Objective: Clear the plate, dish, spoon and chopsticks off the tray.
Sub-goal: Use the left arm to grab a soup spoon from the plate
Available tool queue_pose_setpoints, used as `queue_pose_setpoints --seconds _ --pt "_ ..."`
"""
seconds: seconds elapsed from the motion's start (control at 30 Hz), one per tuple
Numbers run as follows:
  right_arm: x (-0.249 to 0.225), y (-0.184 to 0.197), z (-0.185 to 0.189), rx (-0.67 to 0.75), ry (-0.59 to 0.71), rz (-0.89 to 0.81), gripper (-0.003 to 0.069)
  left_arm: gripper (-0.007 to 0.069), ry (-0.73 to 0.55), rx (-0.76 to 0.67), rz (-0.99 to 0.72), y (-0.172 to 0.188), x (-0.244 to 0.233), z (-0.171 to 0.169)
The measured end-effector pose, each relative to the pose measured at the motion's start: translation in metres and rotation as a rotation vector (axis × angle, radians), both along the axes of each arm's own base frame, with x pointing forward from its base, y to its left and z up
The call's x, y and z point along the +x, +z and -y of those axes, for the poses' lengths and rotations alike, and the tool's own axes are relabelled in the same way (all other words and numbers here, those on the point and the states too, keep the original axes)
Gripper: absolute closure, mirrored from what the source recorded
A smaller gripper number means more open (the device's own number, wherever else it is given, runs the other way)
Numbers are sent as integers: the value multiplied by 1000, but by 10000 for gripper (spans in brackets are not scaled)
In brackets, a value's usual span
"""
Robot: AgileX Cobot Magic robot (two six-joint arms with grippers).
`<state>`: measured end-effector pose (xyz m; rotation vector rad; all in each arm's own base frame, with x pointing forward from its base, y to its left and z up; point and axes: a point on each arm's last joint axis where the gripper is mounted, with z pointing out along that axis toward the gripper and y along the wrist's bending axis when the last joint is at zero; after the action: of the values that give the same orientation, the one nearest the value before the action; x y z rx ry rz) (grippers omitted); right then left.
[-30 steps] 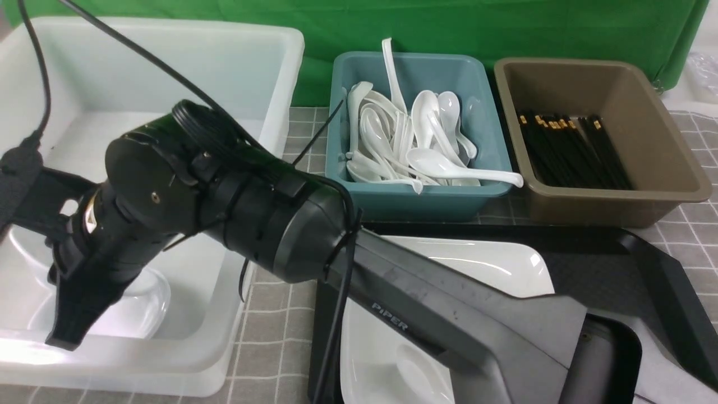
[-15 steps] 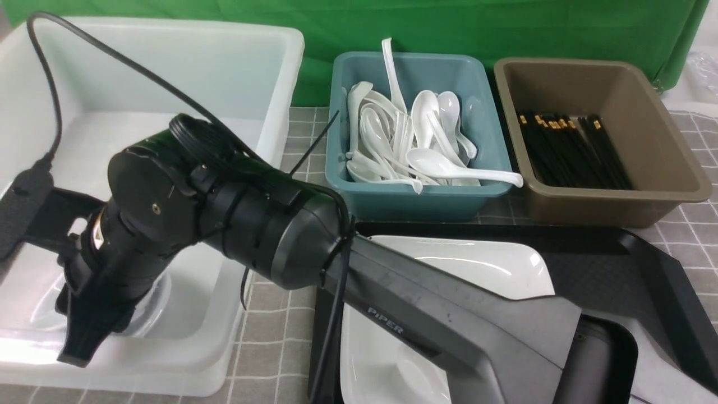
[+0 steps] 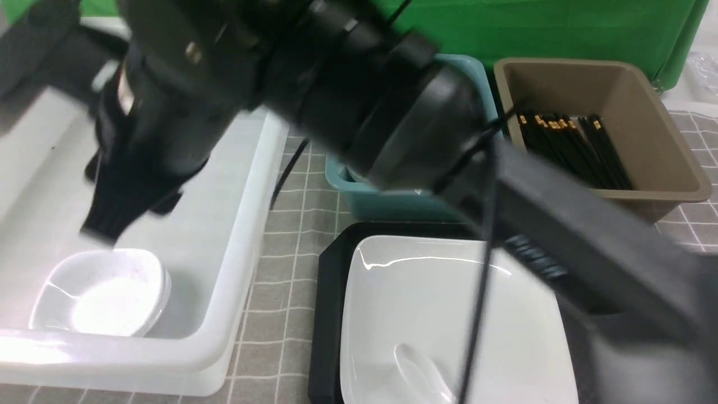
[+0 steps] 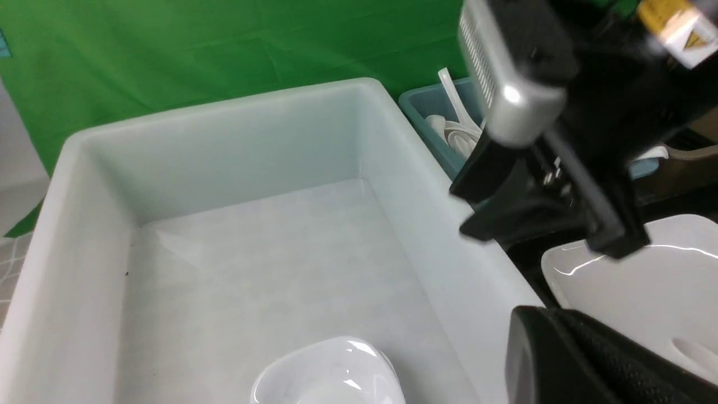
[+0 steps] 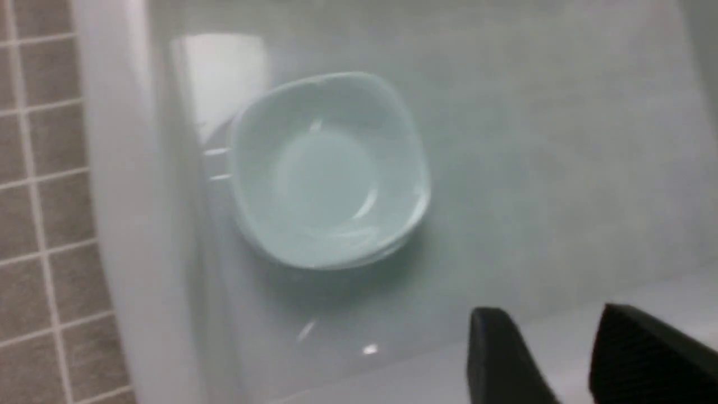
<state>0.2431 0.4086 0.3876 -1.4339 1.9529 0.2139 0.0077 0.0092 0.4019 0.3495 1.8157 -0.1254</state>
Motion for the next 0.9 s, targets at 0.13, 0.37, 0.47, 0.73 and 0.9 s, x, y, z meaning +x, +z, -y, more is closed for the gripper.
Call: queue_pose_setpoints --seconds 0.13,0.37,0.47,0.73,0.9 --pt "-12 37 45 -15 -119 60 580 605 -49 -1 -85 -1 22 16" --pt "-46 46 147 -87 -283 -12 636 605 -124 32 -277 -11 68 44" --pt "-72 31 216 -105 -403 -67 636 605 -171 46 -407 -24 98 63" --pt "-140 -15 330 6 -605 -113 634 605 -268 28 -753 -77 181 116" --pt "-164 -28 358 87 -635 -106 626 605 -345 45 -882 -102 212 165"
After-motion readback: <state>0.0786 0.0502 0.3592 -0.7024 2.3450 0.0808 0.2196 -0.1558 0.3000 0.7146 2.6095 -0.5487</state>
